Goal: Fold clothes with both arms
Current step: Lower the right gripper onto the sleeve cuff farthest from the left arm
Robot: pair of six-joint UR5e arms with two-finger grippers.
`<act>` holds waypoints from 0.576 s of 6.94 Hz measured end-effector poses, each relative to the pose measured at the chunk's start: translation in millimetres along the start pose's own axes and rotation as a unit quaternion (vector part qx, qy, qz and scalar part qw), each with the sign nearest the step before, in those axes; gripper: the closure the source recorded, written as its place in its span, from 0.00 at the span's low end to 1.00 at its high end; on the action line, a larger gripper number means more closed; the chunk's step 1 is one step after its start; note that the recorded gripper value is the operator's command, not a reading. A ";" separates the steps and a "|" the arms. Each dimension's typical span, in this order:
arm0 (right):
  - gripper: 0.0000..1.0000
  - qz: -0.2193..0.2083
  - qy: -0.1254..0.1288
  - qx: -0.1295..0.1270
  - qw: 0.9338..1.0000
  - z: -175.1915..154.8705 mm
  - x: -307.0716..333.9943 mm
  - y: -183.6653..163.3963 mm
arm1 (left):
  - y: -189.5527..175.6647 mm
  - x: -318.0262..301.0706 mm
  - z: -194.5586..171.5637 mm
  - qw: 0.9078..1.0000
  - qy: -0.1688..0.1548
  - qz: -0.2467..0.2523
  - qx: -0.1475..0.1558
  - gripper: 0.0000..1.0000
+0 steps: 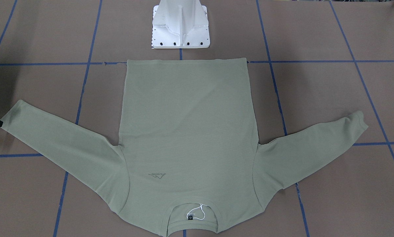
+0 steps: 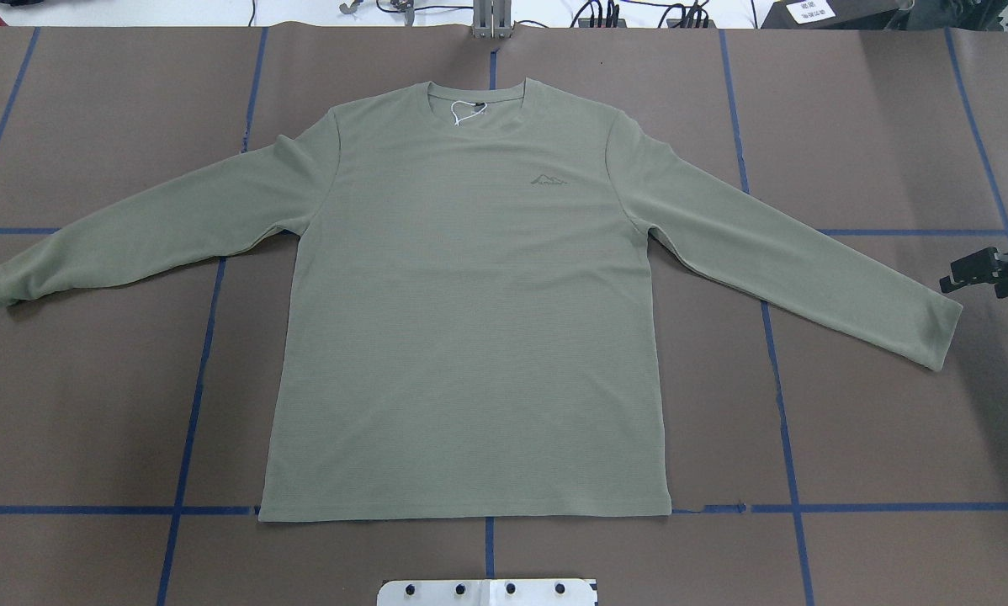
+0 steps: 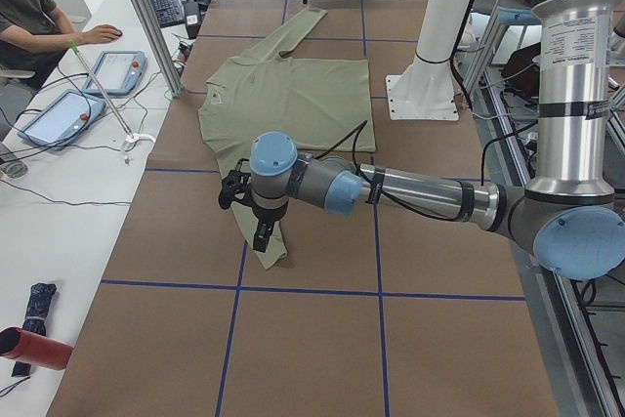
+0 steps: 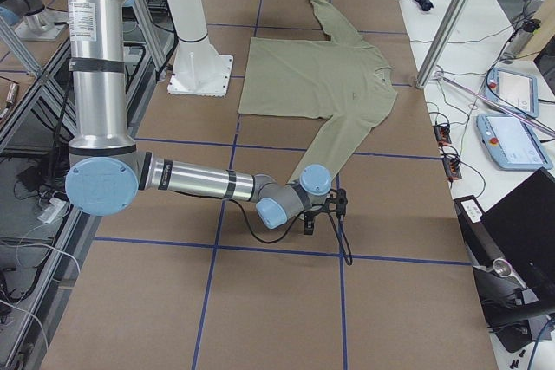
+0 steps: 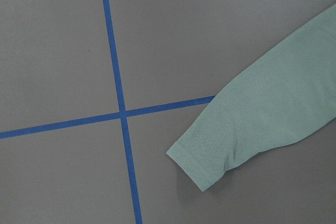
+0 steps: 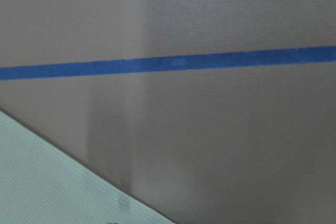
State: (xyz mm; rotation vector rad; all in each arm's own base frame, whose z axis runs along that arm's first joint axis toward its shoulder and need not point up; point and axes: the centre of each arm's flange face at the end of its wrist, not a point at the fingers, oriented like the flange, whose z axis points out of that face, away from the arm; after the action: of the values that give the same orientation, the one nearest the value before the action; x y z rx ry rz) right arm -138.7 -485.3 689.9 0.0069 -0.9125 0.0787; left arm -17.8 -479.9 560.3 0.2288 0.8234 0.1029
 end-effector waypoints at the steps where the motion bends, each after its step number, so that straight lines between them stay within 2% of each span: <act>1: 0.34 0.010 -0.007 0.004 1.000 3.7 -1.9 7.2 | -0.1 0.1 0.0 1.000 0.000 0.000 0.000 0.00; 4: 0.36 0.018 -0.009 0.003 1.000 8.6 1.5 16.3 | 0.4 -1.0 0.5 1.000 -0.001 -0.001 -0.001 0.00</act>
State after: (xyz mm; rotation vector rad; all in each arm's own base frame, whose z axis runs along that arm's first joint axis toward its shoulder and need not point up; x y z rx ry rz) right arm -145.7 -469.3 695.9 -0.0030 -0.9310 0.1144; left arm -18.1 -479.7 561.5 0.2271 0.8221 0.1015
